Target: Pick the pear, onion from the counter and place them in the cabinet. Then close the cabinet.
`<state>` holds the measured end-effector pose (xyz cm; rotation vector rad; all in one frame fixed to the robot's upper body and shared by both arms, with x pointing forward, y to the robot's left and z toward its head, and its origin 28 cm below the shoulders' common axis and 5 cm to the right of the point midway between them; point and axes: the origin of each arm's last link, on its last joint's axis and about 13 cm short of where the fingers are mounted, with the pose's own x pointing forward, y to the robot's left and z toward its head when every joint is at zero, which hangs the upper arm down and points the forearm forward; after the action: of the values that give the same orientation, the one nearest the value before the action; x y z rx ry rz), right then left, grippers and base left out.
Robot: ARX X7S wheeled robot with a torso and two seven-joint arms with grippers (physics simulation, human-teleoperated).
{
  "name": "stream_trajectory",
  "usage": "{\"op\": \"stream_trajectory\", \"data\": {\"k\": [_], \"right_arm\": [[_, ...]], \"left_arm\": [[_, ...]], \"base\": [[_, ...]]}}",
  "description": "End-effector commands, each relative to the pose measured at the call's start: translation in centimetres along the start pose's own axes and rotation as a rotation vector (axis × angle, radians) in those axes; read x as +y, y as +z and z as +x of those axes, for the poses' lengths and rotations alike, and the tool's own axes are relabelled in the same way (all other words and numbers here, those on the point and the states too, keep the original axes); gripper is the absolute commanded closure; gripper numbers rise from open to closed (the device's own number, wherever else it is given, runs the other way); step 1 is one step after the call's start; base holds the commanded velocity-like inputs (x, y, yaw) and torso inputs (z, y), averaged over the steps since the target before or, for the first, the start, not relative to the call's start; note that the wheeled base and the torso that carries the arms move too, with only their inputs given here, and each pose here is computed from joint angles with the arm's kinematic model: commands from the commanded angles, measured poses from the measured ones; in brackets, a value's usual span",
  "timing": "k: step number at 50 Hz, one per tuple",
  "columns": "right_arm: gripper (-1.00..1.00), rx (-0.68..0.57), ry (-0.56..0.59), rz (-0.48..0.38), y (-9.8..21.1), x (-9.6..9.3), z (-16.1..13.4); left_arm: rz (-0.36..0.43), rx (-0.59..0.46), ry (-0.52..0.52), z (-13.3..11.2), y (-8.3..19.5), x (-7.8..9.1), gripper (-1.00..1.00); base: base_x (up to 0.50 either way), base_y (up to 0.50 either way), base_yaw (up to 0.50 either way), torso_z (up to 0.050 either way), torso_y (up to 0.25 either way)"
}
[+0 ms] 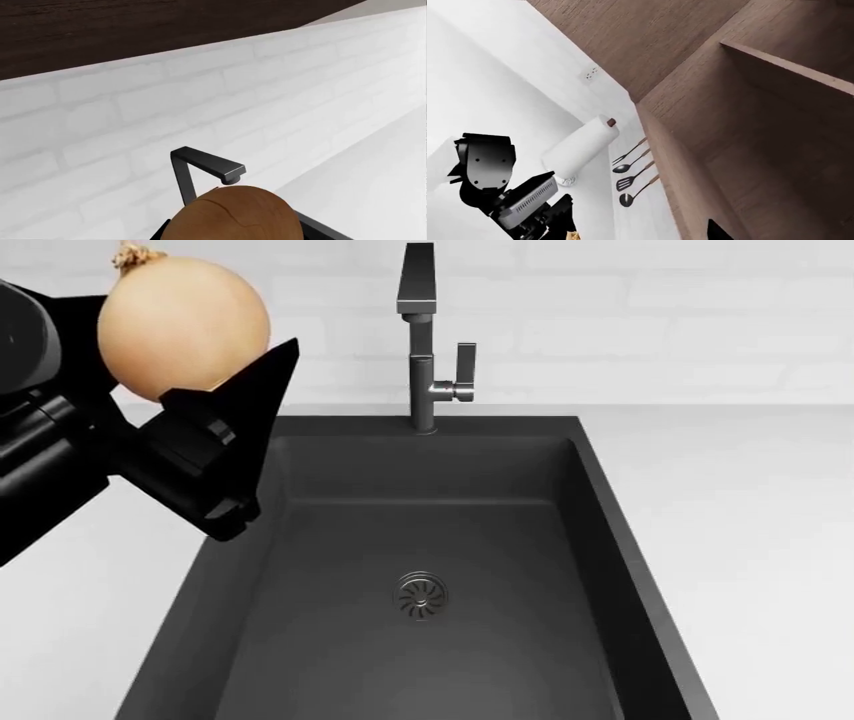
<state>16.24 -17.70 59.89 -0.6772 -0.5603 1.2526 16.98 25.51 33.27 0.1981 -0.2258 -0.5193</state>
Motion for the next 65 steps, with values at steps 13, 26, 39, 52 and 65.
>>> {"op": "stream_trajectory", "data": {"k": [13, 26, 39, 52, 65], "right_arm": [[-1.0, 0.109, 0.001, 0.098, -4.1, 5.6, -2.2], [-1.0, 0.199, -0.011, 0.13, -4.4, 8.7, -4.4], [-1.0, 0.287, -0.131, 0.168, -5.1, 11.0, -6.6], [-1.0, 0.244, -0.186, 0.175, -6.8, 13.4, -7.0], [-1.0, 0.234, -0.198, 0.184, -7.3, 14.0, -7.0]], "left_arm": [[-0.018, 0.003, 0.015, -0.1, -0.5, 0.0, 1.0], [-0.025, -0.003, 0.031, -0.3, -0.6, 0.2, 1.0], [-0.024, -0.01, 0.046, -0.6, -0.5, 0.4, 1.0], [-0.036, -0.042, 0.068, -0.9, -0.1, 0.4, 1.0], [-0.078, -0.32, 0.175, -3.8, 4.8, -0.2, 1.0]], "base": [[0.0, 0.0, 0.0, 0.0, 0.0], [0.0, 0.0, 0.0, 0.0, 0.0], [0.0, 0.0, 0.0, 0.0, 0.0], [0.0, 0.0, 0.0, 0.0, 0.0], [0.0, 0.0, 0.0, 0.0, 0.0]]}}
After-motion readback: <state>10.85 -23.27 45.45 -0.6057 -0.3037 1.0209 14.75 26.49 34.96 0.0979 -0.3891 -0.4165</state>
